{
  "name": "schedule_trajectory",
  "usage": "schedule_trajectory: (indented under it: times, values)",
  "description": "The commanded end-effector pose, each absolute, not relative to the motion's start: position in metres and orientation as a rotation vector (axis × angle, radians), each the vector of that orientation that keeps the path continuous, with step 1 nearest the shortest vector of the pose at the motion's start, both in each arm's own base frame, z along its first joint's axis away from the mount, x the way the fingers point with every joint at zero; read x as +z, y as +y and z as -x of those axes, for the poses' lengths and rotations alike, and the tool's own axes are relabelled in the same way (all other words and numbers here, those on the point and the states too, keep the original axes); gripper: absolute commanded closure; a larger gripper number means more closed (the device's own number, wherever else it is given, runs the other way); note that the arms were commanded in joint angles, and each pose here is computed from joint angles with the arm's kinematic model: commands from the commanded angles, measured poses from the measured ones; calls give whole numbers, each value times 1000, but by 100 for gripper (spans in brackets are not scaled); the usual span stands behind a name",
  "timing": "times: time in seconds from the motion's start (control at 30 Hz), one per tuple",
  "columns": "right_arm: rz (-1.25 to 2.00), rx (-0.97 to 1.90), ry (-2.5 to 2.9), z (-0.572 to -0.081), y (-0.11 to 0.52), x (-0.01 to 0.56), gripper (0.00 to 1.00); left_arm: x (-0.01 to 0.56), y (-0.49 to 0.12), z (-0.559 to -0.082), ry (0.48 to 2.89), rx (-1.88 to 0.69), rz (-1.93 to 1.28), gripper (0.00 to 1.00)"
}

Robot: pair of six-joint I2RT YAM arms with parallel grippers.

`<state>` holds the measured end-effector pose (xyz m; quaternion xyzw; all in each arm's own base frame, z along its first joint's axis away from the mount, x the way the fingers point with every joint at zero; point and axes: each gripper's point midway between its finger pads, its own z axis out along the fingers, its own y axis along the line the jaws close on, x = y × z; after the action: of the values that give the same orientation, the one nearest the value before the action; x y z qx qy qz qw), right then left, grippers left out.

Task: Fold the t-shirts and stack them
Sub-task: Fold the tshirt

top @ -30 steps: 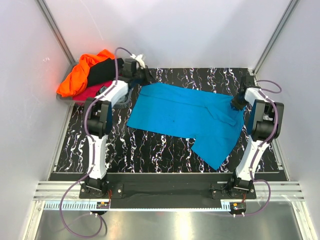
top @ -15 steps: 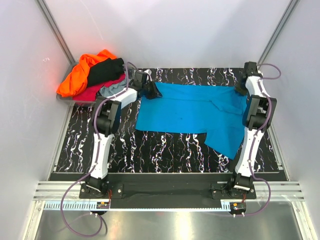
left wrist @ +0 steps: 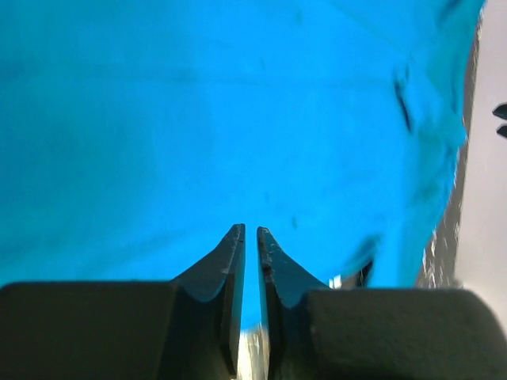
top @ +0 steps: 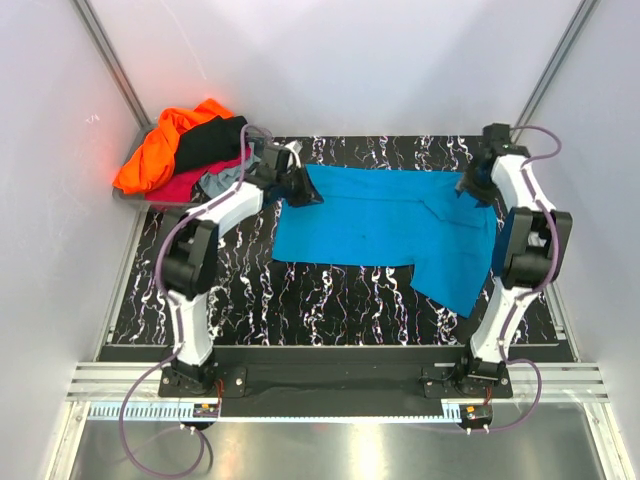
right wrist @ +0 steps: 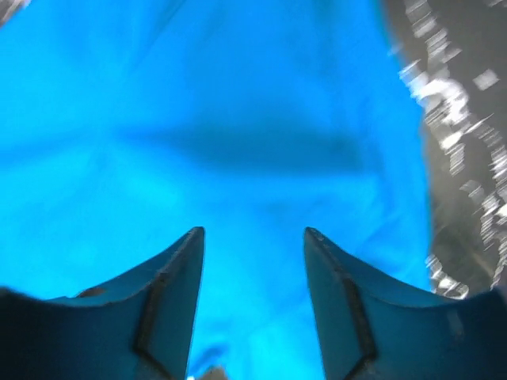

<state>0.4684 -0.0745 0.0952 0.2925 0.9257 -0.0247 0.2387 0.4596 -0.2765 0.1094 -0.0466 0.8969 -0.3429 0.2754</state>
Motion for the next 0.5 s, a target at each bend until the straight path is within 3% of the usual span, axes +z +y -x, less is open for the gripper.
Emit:
schedule_trajectory:
  times: [0.0, 0.13, 0.33, 0.47]
  values:
    - [-655, 42, 2547, -457, -30, 107, 42, 129, -271, -425, 2434, -963, 62, 85]
    - [-565, 49, 2572, -456, -7, 95, 56, 129, -258, -393, 2473, -937, 4, 87]
    - [-517, 22, 2613, -470, -6, 76, 48, 123, -247, -369, 2514, -907, -33, 87]
    - [-502, 25, 2648, -471, -3, 60, 47, 121, -246, -365, 2521, -905, -30, 87]
